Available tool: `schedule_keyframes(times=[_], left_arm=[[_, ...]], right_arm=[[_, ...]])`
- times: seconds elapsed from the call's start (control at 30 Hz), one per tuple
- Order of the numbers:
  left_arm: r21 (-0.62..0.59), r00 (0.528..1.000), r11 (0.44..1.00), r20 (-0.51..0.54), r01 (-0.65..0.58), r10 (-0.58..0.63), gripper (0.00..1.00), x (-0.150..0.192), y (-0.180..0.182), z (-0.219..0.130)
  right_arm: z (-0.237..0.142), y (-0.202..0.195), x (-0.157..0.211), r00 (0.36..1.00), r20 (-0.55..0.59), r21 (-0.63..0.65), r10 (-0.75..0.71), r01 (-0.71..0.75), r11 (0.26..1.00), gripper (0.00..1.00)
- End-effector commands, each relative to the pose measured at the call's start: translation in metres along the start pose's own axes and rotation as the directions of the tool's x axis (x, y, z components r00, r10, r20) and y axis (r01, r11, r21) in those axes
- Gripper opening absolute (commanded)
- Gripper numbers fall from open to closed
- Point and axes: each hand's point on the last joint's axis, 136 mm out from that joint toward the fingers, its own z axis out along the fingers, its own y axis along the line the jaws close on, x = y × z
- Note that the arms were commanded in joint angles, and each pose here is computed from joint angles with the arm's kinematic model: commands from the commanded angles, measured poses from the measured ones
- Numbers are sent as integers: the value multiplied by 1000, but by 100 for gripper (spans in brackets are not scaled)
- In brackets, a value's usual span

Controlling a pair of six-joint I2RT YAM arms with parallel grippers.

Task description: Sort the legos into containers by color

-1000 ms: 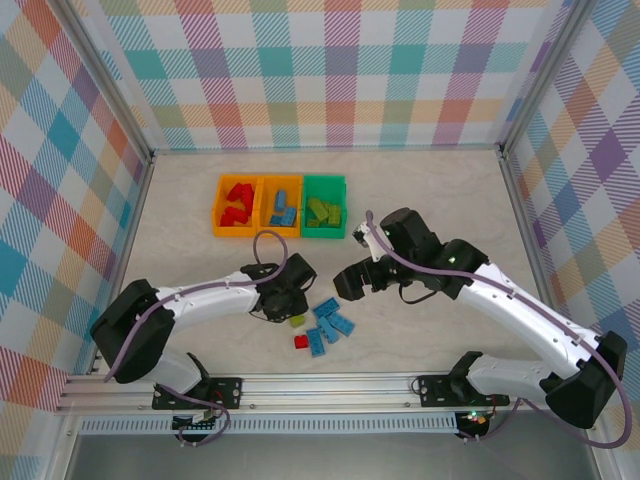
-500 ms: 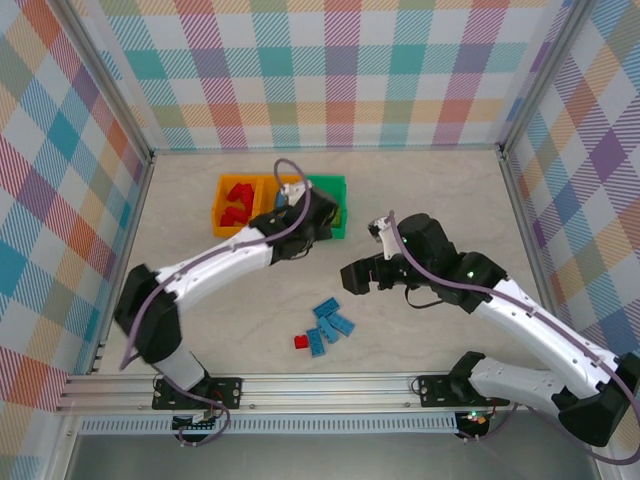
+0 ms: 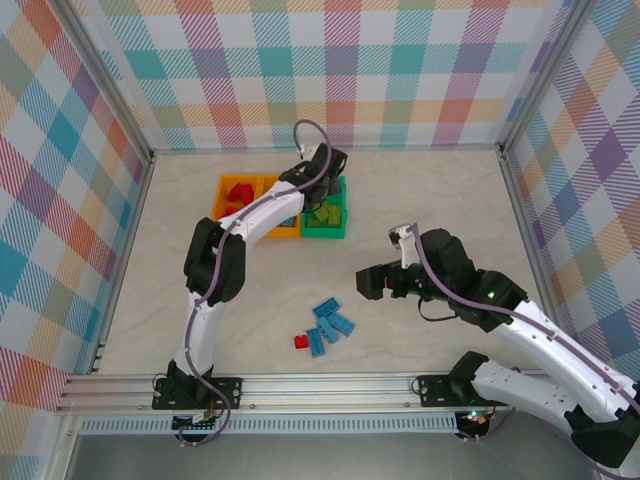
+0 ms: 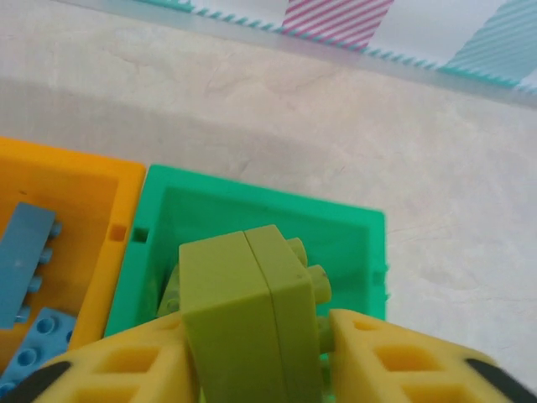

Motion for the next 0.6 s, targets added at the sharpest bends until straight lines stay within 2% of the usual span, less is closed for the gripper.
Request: schedule_keyframes(times=[0.0,0.13,0.2,0.37,0.47,0.57], left_arm=[[51,999,998,33,-24,22,53,-24,-12,-28],[109,999,994,25,-26,23,62,-29,-13,-55],[151,1000,988,13,-25,23,62,-29,-13,-73],[355,996,930,17,-90,90,68,-23,-13,-153],[405,982,895,72,-187,173,73,-16,6,-201],[434,936,830,130,-350,327,76,9,30,-240]], right_arm=[[-1,-6,2,1000,4,25,16,-16,1000,100],[4,-6,1,1000,-1,26,16,-16,1000,100],[6,-5,1,1000,-5,27,19,-19,999,100],[18,-8,7,997,-50,38,51,-49,998,100],[34,-10,12,989,-97,57,114,-109,992,98],[53,-6,21,971,-178,51,160,-153,987,93]])
